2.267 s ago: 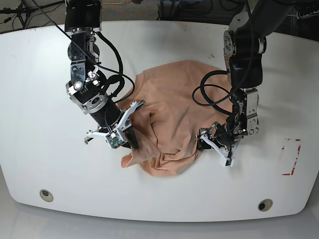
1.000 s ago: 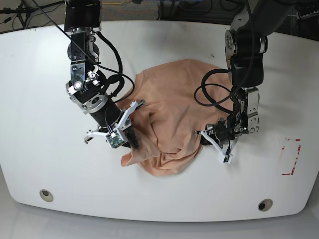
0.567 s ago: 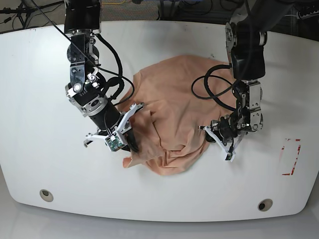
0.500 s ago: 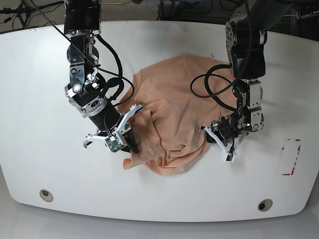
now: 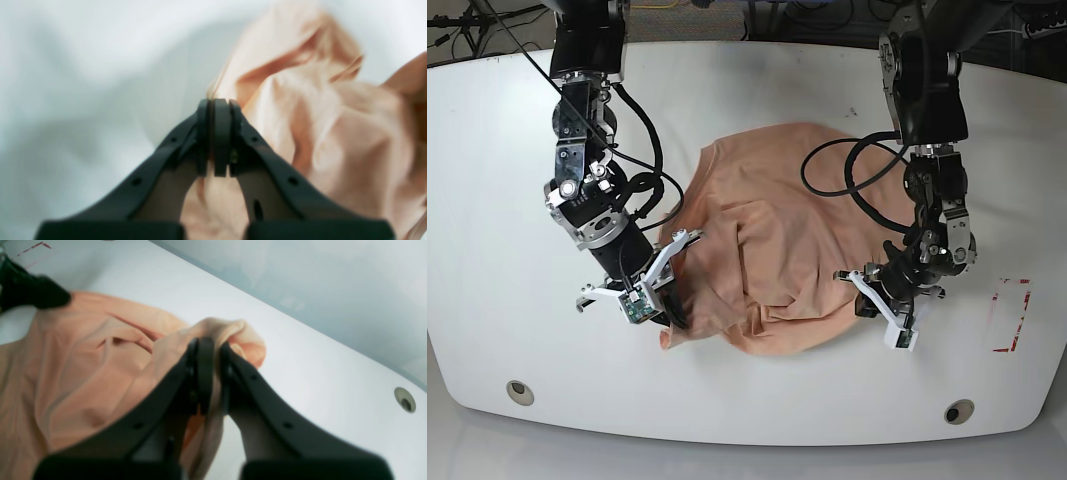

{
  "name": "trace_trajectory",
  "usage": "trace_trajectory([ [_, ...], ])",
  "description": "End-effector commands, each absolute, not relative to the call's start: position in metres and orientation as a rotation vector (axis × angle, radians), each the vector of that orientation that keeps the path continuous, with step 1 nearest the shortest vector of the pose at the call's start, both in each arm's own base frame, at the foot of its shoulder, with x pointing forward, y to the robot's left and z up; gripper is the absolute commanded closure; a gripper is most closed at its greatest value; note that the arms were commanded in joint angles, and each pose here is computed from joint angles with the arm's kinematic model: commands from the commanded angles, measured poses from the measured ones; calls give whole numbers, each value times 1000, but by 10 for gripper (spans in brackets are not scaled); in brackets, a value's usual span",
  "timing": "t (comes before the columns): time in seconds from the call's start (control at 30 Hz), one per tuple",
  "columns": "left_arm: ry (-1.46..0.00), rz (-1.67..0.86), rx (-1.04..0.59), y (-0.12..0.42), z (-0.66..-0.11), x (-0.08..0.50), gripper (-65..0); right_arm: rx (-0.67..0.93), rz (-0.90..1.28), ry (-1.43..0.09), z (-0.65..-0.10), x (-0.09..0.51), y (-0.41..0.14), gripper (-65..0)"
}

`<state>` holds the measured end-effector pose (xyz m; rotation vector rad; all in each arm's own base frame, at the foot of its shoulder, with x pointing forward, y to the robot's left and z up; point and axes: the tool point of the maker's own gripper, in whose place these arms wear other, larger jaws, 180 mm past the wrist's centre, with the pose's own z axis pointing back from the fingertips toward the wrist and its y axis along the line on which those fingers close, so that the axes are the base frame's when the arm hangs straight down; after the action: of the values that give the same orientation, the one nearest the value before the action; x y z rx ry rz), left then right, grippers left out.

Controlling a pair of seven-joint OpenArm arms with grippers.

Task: Fold the T-shirt properly
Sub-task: 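Pull both grippers apart, lifting and stretching the shirt between them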

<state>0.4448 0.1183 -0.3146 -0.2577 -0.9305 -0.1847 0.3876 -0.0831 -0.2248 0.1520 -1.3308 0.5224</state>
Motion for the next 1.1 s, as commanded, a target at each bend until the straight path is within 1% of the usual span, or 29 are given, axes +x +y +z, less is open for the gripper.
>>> trace_trajectory([
  [0.0,-1074,-192,-222,137,-259,451,-2,154,519,-1397,-204,393,-83,-3],
  [0.27,-1133,-269,-157,153,-231,441,-1,150,524,-1401,-201,399,-84,-3],
  [0.33,-1132,-346,-91,169,-225,432,0,150,528,-1400,-200,406,-83,-4],
  [0.47,-1137,-357,-63,177,-218,432,0,147,527,-1398,-199,411,-84,-5],
  [0.67,-1157,-329,-32,187,-202,436,0,139,525,-1402,-194,420,-85,-6],
  [0.73,-1197,-281,-28,193,-184,441,0,133,516,-1409,-188,429,-88,-6],
  [1.07,-1274,-180,-11,206,-146,448,-1,100,513,-1435,-167,451,-97,-8],
])
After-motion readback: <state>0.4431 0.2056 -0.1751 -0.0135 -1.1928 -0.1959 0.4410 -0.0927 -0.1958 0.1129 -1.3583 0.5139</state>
